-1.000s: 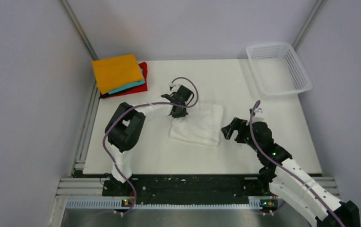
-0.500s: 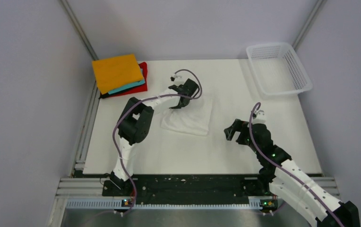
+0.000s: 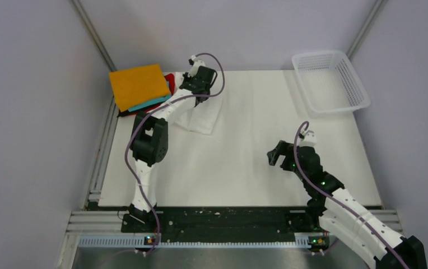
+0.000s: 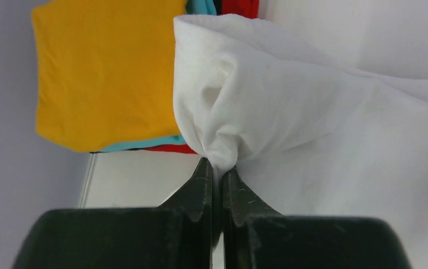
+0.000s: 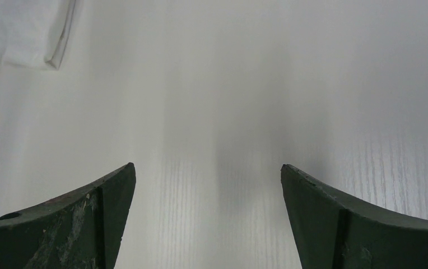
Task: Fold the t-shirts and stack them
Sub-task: Put the neatly folded tshirt into the corner of the board with the left arm
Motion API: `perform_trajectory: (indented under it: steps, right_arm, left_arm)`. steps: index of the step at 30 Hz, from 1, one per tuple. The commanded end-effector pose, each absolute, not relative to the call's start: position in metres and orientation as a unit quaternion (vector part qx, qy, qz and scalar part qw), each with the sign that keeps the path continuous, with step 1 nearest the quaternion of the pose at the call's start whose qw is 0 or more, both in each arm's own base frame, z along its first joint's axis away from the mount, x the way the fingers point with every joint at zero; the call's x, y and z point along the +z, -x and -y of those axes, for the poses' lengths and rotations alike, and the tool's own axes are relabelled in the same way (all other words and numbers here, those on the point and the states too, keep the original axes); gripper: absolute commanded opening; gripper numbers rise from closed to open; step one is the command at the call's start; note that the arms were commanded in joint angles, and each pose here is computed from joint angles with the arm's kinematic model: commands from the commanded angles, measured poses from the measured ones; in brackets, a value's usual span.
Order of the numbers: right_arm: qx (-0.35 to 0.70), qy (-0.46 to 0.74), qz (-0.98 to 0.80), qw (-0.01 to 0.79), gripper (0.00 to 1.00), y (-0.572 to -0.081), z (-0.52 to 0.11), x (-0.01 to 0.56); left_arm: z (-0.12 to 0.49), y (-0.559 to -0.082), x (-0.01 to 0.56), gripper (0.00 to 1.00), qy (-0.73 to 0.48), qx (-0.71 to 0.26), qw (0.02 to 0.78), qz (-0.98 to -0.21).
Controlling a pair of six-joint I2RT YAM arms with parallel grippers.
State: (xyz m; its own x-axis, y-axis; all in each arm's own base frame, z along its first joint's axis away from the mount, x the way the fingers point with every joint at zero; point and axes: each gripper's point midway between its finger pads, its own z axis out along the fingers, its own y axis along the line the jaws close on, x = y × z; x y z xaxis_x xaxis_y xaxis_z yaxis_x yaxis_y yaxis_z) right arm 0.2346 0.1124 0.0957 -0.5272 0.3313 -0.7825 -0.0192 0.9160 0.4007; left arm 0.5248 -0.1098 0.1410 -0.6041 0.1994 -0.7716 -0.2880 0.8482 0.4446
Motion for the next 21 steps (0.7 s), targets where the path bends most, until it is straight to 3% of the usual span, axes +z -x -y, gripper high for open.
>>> perform_trajectory:
  steps: [1, 13, 21]
  right_arm:
    - [0.169, -0.092, -0.846, 0.497, 0.99, -0.242, -0.108, 0.100]
    - [0.119, -0.095, -0.853, 0.499, 0.99, -0.246, -0.093, 0.090]
    - [0.104, -0.100, -0.853, 0.501, 0.99, -0.247, -0.088, 0.089]
  left_arm:
    - [0.094, -0.551, 0.221, 0.00, 0.039, 0.312, 0.512, -0.799]
    - [0.050, -0.570, 0.305, 0.00, 0.042, 0.374, 0.539, -0.754]
    - [0.037, -0.571, 0.360, 0.00, 0.055, 0.364, 0.576, -0.730]
